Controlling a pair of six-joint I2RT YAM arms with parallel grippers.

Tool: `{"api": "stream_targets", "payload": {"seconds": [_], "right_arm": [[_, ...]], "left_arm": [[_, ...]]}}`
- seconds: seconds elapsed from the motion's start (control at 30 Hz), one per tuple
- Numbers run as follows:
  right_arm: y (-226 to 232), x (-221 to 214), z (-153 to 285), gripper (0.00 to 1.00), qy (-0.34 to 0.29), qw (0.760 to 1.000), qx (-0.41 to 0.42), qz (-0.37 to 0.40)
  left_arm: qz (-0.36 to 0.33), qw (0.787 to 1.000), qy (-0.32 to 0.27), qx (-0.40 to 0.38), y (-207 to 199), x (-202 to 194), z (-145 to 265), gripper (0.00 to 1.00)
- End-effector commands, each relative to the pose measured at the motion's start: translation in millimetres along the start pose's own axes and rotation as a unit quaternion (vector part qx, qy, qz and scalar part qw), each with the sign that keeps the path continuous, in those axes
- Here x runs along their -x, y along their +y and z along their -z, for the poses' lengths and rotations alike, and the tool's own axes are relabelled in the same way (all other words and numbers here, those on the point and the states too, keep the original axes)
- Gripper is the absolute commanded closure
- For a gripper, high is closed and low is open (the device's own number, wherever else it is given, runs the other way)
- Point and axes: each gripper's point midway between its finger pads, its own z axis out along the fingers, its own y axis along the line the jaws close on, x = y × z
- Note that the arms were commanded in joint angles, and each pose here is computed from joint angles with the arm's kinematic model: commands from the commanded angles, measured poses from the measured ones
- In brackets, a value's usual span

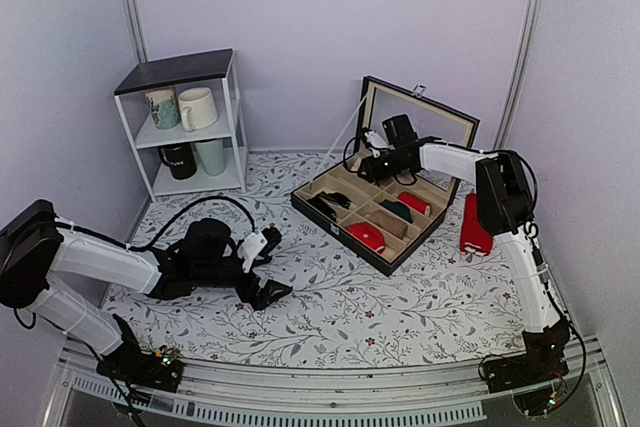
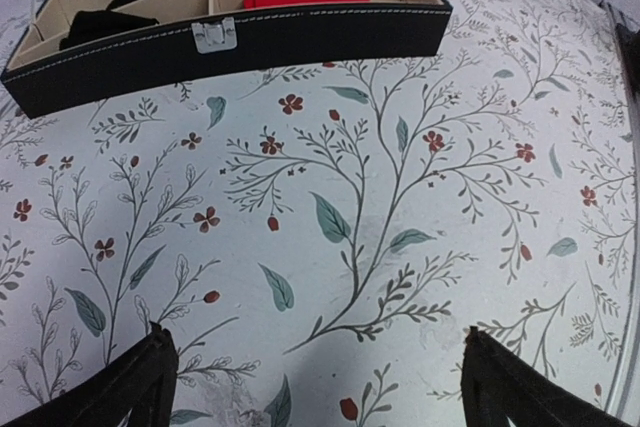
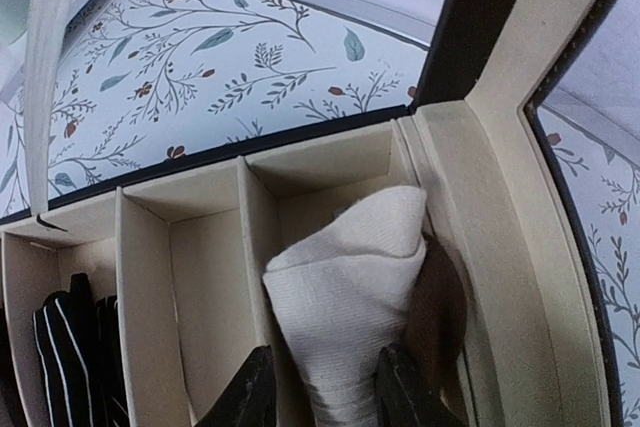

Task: Roll the socks
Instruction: Adjust the pair of socks at the center of the board.

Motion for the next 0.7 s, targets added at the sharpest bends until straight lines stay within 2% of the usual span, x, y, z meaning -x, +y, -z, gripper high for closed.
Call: {"api": "stream_targets", "payload": {"seconds": [0.0,0.13,0.23,0.47,0.67], "right_arm": [[-16,-24,-20,0.69,0.026,0.999,-0.015,-0.024],[-17,-27,-23,0.81,0.028,0.999,-0.012,-0.034],[-16,-29,-23,0.86,0.031,0.999,-0.002,-0.041],[-22,-42,-27,0.90,0.054,0.995,0.008,-0.084],[-30,-61,-35,0.90,0.084,0.990,-0.011,-0.111]], "left_arm": [[0.000,1.000,0.003,0.001,5,1,-1,0.00],[-0.001,1.000,0.003,0.002,5,1,-1,0.01],[-0.001,1.000,0.004,0.002,5,1,-1,0.01],[-0.001,1.000,0.006,0.002,5,0,-2,0.01],[-0.001,1.000,0.009,0.002,5,-1,-2,0.00]]}}
